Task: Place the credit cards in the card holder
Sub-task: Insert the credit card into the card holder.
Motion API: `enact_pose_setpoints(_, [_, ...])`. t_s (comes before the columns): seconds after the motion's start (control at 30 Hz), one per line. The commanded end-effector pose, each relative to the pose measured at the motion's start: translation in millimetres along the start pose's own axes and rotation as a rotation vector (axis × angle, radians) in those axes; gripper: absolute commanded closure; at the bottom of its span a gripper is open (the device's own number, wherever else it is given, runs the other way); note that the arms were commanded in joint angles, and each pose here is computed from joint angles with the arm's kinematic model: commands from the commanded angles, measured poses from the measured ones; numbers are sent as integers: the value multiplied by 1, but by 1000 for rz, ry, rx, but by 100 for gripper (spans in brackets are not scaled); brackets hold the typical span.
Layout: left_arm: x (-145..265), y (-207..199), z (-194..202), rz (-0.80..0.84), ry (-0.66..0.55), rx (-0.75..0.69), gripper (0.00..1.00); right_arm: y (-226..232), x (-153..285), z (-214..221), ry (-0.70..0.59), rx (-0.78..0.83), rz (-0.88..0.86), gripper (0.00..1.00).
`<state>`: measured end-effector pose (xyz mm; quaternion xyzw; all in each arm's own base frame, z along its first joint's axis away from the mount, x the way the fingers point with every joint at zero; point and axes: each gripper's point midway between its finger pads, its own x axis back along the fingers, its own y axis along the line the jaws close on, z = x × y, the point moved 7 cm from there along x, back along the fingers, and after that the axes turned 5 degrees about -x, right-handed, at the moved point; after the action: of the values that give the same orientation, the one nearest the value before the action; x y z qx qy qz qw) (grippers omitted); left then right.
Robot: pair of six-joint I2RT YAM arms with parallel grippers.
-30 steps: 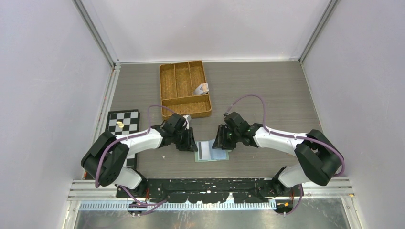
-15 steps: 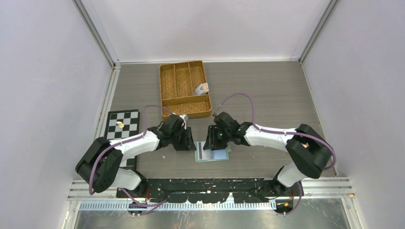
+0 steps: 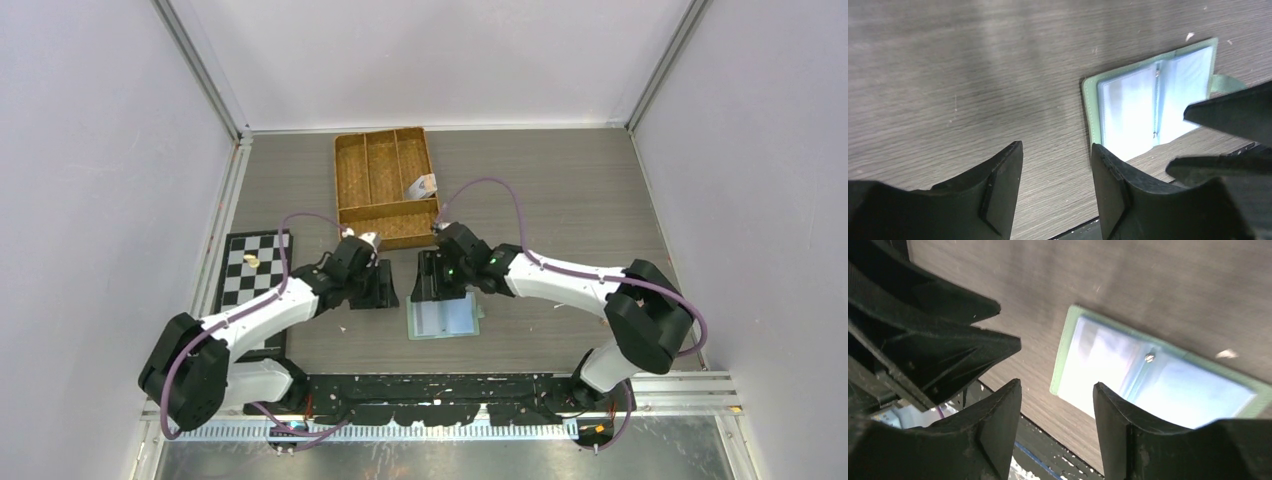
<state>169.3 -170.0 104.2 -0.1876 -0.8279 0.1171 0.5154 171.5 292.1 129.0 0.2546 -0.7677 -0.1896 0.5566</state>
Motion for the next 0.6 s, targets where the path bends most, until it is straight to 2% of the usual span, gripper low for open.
enact_pose_setpoints(0.0, [24,-16,-44,-20,-122,-105,45,-6,25,-38,-119,46,40,38])
enact_pose_setpoints(0.27, [26,-62,-128,-22,-177,-208,35,-47,59,-80,-244,-12,87,24])
enact_pose_setpoints(0.57, [-30,-83,-211,-129,-185,-214,26,-72,94,-84,-363,-56,105,16])
